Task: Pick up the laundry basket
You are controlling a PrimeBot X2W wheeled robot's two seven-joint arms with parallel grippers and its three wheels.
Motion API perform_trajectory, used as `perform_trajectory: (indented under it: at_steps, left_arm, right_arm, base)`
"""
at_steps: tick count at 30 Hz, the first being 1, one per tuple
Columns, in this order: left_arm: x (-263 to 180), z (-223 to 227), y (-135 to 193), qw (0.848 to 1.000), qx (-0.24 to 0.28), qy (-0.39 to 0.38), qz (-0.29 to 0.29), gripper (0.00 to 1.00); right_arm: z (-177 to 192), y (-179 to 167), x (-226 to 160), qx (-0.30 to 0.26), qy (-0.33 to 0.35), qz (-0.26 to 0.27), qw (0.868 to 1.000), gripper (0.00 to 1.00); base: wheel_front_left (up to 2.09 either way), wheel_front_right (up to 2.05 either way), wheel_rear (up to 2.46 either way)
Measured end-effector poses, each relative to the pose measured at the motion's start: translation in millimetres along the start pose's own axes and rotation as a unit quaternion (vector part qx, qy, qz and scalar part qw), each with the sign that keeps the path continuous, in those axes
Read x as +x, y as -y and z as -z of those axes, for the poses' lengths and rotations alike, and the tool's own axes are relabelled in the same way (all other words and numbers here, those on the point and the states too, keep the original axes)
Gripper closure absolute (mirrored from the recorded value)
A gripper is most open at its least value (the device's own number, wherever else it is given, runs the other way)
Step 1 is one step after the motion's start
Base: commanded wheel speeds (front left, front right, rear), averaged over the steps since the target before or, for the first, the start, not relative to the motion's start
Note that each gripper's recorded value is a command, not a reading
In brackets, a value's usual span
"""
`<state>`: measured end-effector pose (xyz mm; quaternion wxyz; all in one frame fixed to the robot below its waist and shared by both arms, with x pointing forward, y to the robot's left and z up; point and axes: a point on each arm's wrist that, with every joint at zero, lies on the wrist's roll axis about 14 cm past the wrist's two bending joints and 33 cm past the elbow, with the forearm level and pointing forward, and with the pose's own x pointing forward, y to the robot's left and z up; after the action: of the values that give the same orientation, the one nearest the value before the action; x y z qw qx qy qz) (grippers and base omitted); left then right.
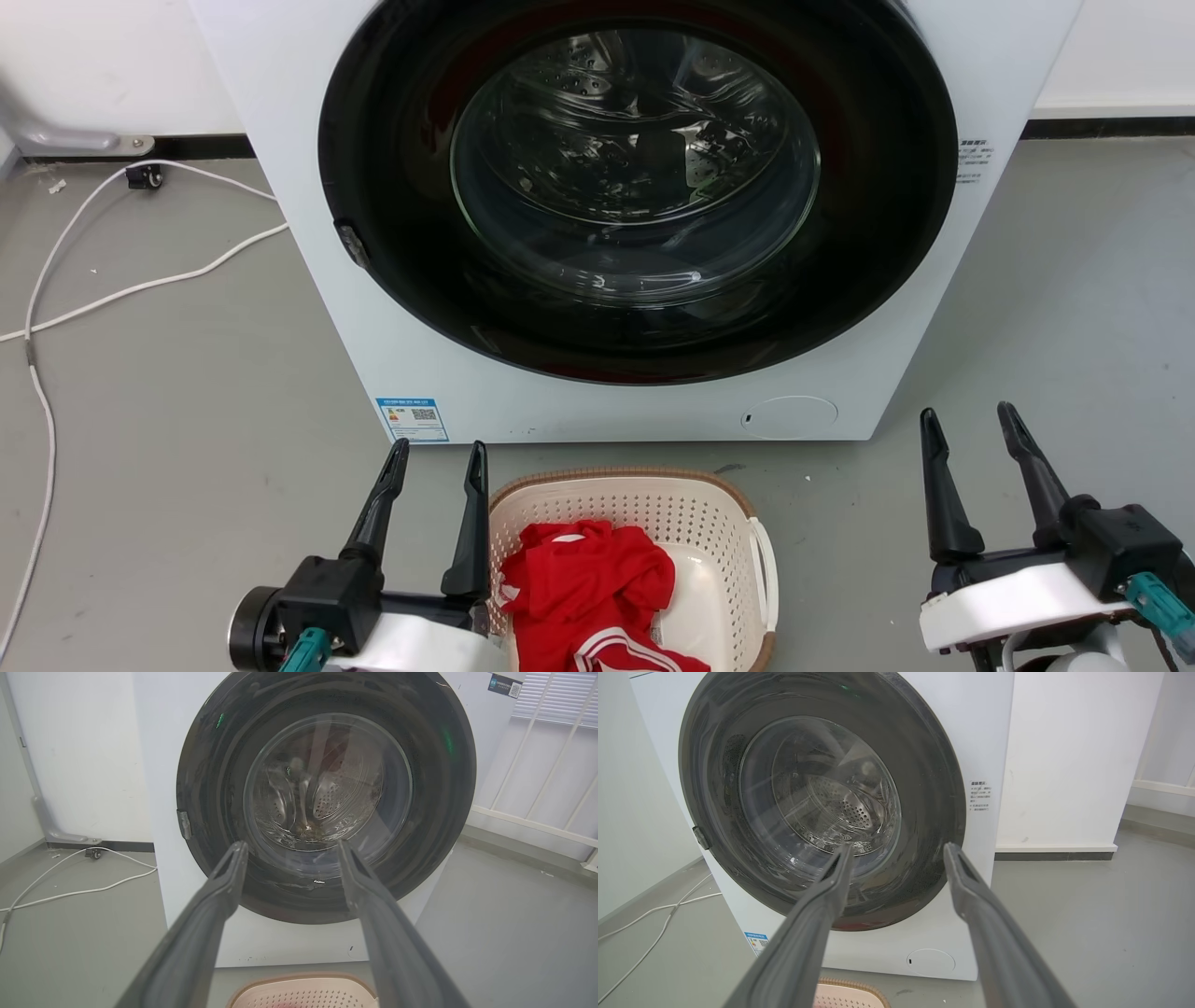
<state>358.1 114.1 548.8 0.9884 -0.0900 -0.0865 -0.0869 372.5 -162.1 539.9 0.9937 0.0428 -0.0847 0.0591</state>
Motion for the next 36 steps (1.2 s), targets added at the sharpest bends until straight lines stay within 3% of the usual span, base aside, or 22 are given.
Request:
perform_trajectory:
  at_steps: [17,36]
  left_arm:
    - [-4.8,20.6,3.7,0.998,0.061,-0.020,0.025,0.00]
    - [-2.7,32.2,0.7,0.997,0.061,-0.037,0.028,0.00]
  right_arm:
    - [5.8,-6.0,0.6,-0.058,-0.004,-0.018,0.998,0.00]
    - [14.1,-4.9,5.1,-0.051,-0.014,-0.018,0.998,0.00]
  base:
    - [0.00,0.00,0.00]
    - [0.00,0.00,0.00]
